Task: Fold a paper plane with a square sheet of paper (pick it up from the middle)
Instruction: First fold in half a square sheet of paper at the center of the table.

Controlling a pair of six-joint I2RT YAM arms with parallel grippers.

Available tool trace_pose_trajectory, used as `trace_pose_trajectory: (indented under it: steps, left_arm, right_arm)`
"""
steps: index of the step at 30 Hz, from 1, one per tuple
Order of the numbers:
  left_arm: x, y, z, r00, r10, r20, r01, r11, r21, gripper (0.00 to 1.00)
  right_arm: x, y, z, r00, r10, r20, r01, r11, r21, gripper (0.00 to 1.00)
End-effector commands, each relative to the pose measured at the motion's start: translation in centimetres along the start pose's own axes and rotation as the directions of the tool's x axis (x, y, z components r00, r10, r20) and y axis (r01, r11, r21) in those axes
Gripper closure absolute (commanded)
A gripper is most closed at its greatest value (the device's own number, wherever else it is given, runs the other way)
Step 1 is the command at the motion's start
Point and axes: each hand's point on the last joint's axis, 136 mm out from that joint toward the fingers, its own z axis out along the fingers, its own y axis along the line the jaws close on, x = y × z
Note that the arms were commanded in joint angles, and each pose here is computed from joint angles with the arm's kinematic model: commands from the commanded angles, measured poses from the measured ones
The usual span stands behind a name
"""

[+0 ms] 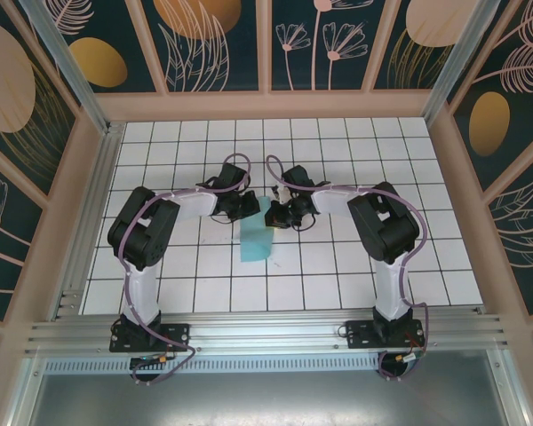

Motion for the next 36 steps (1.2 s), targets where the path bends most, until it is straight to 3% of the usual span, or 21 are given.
trace_pose_trajectory:
  steps: [1, 12, 19, 25, 36]
  left_arm:
    - [1.3, 3.2, 1.1, 0.999, -0.004, -0.034, 0.0, 0.994, -0.111, 0.89]
    - [0.6, 4.4, 1.1, 1.0, 0.003, 0.005, -0.002, 0.984, -0.177, 0.88]
    - [2.4, 7.8, 1.8, 0.999, -0.045, -0.022, 0.037, 0.958, -0.284, 0.9]
    - [3.2, 8.7, 2.0, 0.996, -0.088, -0.016, 0.08, 0.951, -0.297, 0.91]
    - [3.6, 9.7, 2.1, 0.992, -0.123, 0.003, 0.118, 0.939, -0.323, 0.92]
  right_arm:
    - [3.1, -4.0, 1.6, 0.991, 0.081, -0.104, -0.069, 0.991, 0.115, 0.9]
    - [2.9, -3.4, 1.3, 0.992, 0.065, -0.111, -0.055, 0.995, 0.085, 0.89]
    - [2.9, 0.8, -0.4, 0.992, 0.006, -0.122, -0.018, 0.995, -0.094, 0.88]
    - [3.6, 3.2, -1.4, 0.989, -0.037, -0.141, 0.005, 0.975, -0.221, 0.82]
    - [6.9, 1.1, -0.6, 0.976, 0.008, -0.217, -0.037, 0.991, -0.129, 0.8]
